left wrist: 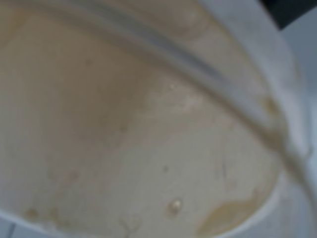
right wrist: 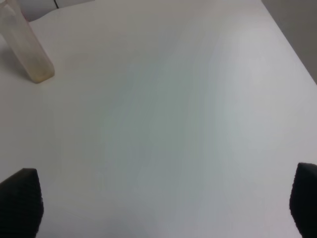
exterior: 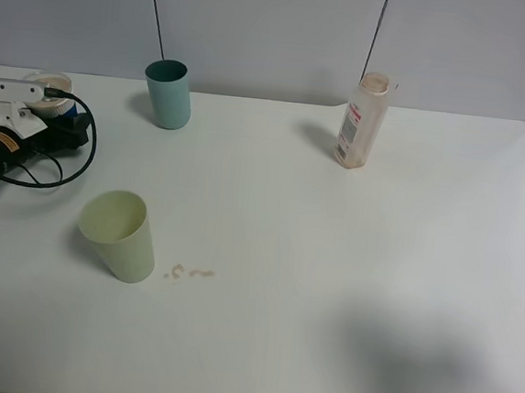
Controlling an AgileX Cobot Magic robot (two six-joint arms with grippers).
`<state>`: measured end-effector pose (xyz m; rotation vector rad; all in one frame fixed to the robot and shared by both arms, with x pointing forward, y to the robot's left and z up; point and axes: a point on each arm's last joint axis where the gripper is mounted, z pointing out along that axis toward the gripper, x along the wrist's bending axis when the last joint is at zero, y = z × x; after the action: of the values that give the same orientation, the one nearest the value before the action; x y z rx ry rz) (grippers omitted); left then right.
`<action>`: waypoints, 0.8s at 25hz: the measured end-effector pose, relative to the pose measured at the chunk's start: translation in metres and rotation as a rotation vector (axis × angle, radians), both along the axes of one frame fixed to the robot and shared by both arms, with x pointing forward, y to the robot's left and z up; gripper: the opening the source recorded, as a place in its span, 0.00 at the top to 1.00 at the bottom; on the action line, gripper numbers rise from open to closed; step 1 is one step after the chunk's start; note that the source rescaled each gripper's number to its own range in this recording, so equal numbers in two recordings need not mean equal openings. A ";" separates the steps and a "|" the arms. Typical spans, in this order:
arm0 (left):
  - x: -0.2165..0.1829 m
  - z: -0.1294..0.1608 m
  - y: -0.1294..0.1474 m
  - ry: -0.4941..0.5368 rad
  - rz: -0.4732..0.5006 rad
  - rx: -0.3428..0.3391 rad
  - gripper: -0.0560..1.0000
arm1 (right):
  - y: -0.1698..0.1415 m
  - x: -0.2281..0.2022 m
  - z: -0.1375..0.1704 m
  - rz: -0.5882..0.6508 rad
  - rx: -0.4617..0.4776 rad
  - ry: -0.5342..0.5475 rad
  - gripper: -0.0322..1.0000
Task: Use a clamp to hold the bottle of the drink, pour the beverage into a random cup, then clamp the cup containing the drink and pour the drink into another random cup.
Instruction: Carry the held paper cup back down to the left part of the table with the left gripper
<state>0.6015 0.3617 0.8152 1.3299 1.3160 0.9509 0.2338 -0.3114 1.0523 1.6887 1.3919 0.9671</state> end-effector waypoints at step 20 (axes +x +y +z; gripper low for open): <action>0.000 0.000 -0.002 0.007 -0.019 -0.025 0.84 | 0.000 0.000 0.000 0.000 0.000 0.000 0.00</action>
<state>0.6012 0.3596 0.8149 1.3251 1.3143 0.9153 0.2338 -0.3114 1.0523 1.6887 1.3919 0.9671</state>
